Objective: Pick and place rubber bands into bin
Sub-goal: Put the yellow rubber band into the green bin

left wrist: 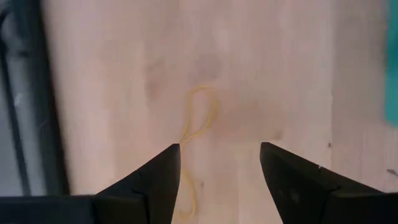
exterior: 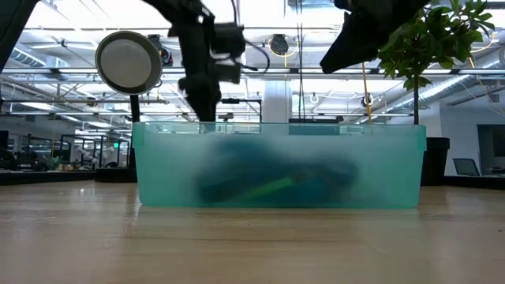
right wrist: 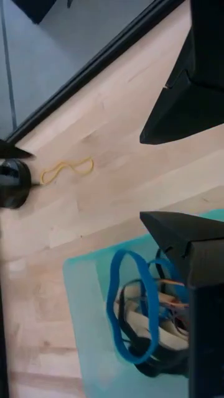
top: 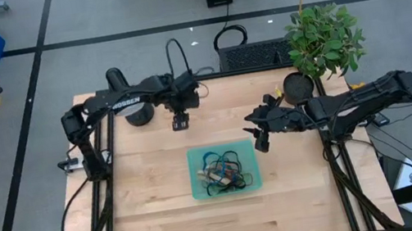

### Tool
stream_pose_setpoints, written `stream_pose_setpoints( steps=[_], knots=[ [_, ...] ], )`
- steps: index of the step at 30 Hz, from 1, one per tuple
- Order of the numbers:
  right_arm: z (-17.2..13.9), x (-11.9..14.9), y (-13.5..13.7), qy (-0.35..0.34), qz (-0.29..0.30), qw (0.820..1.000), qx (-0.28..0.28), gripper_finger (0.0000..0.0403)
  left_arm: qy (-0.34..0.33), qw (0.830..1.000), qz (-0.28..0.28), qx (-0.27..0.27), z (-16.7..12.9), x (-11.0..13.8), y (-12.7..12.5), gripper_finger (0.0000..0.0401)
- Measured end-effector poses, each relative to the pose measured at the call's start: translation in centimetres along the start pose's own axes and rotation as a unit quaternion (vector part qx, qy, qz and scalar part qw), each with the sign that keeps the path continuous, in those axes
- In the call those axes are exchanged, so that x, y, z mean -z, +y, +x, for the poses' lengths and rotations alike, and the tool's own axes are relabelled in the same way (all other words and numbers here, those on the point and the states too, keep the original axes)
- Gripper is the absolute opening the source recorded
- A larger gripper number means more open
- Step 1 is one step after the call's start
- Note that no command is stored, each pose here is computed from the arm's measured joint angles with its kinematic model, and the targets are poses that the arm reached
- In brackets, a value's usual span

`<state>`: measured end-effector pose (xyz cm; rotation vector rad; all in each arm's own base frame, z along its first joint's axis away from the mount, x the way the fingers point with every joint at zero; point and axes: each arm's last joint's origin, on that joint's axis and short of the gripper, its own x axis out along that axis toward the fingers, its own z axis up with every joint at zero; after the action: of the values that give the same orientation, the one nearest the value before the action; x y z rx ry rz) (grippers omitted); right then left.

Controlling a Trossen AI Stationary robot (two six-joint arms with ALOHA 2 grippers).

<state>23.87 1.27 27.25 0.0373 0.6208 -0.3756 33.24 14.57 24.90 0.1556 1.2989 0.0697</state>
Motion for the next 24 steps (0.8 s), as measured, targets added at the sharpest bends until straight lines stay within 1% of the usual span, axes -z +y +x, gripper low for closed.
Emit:
stream_pose_setpoints(
  steps=[1, 3, 5, 8, 10, 12, 14, 17, 20, 24],
  knots=[
    [0.1, -0.1, -0.2, -0.001, 0.003, 1.0, 0.003, 0.018, -0.009, 1.0, 0.02, 0.009, 0.7, 0.2, -0.1, 0.0223],
    [0.2, -0.2, -0.4, -0.004, 0.008, 1.0, 0.007, 0.018, -0.029, 0.998, 0.052, 0.01, 1.9, 0.4, -0.3, 0.0218],
    [0.2, -0.3, -0.6, -0.008, 0.012, 1.0, 0.01, 0.018, -0.034, 0.997, 0.064, 0.009, 2.8, 0.7, -0.5, 0.0212],
    [0.4, -0.4, -0.9, -0.011, 0.018, 1.0, 0.014, 0.018, -0.063, 0.996, 0.05, 0.027, 3.3, 0.8, -0.4, 0.0207],
    [0.4, -0.5, -1.0, -0.013, 0.021, 1.0, 0.017, 0.018, -0.074, 0.996, 0.031, 0.035, 3.5, 0.9, -0.2, 0.0205],
    [0.5, -0.6, -1.2, -0.018, 0.025, 0.999, 0.018, 0.018, -0.075, 0.997, 0.015, 0.032, 3.6, 0.9, 0.0, 0.0205],
    [0.5, -0.7, -1.2, -0.02, 0.026, 0.999, 0.019, 0.018, -0.08, 0.997, 0.014, 0.019, 3.5, 0.8, 0.3, 0.0205],
    [0.5, -0.7, -1.4, -0.019, 0.027, 0.999, 0.022, 0.018, -0.067, 0.998, 0.003, 0.017, 4.3, 0.7, 0.4, 0.0205],
    [0.6, -0.7, -1.5, -0.02, 0.028, 0.999, 0.023, 0.018, -0.051, 0.998, -0.006, 0.022, 5.9, 0.2, 0.6, 0.0205],
    [0.6, -0.7, -1.4, -0.021, 0.031, 0.999, 0.021, 0.018, -0.009, 1.0, -0.007, 0.016, 7.9, -0.1, 1.0, 0.0205]
  ],
)
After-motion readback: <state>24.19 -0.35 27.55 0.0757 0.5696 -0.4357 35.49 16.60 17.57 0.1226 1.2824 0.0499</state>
